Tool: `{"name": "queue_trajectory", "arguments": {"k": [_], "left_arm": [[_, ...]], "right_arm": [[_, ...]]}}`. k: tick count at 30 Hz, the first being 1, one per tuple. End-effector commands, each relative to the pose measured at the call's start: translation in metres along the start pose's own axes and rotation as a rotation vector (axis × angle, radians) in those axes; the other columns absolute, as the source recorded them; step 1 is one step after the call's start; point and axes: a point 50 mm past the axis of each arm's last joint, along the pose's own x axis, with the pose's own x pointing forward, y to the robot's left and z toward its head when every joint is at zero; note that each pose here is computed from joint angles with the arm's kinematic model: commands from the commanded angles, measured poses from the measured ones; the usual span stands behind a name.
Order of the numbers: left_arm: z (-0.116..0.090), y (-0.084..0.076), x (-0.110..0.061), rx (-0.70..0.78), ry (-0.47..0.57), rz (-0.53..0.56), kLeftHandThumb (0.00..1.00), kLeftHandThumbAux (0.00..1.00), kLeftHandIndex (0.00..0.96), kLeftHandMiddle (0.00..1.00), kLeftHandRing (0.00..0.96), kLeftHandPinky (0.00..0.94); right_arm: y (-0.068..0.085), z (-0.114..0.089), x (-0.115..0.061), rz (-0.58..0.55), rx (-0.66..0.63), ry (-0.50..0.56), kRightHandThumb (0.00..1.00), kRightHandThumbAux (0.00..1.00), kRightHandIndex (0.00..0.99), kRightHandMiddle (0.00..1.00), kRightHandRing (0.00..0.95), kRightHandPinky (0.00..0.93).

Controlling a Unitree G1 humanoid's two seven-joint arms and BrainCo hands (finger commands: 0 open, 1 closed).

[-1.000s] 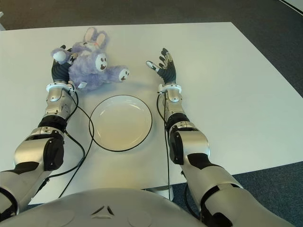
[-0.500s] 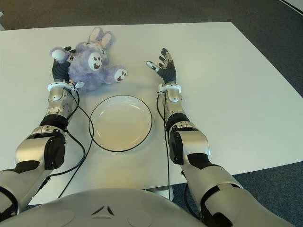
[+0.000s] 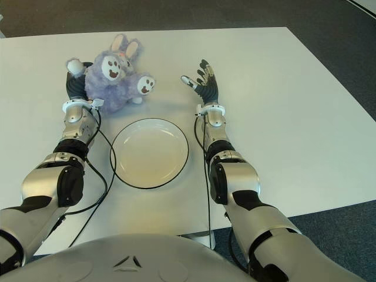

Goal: Put the doll into the plate.

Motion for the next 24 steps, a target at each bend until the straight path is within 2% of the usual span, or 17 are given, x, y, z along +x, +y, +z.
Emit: {"name": "queue_trajectory", "arguments": {"k": [1, 4, 12, 19, 24], "left_arm": [[-0.0015, -0.0048, 0.0002, 0.007, 0.011, 0.006, 0.712, 0.692, 0.427, 0.447, 0.478, 0.494], [-0.0009, -0.0055, 0.0005, 0.01, 0.006, 0.006, 0.712, 0.69, 0.429, 0.469, 0.505, 0.519], [-0.0005, -0.006, 0.0003, 0.006, -0.004, 0.01, 0.713, 0.687, 0.434, 0.527, 0.554, 0.515], [0.0002, -0.0065, 0.0007, 0.023, -0.013, 0.023, 0.713, 0.688, 0.435, 0.605, 0.61, 0.59], [0.0004, -0.0067, 0.0007, 0.044, -0.017, 0.04, 0.711, 0.689, 0.435, 0.627, 0.63, 0.606]], "right_arm": [[-0.0024, -0.0262, -0.0158, -0.016, 0.01, 0.103, 0.032, 0.739, 0.04, 0.074, 0.084, 0.107], [-0.0025, -0.0261, -0.0157, -0.016, 0.009, 0.103, 0.03, 0.738, 0.04, 0.074, 0.084, 0.108], [-0.0027, -0.026, -0.0155, -0.018, 0.008, 0.105, 0.03, 0.74, 0.039, 0.071, 0.082, 0.107], [-0.0026, -0.0256, -0.015, -0.017, 0.009, 0.105, 0.035, 0.745, 0.038, 0.069, 0.079, 0.105], [-0.0025, -0.0256, -0.015, -0.017, 0.011, 0.106, 0.036, 0.745, 0.038, 0.07, 0.08, 0.107]]}}
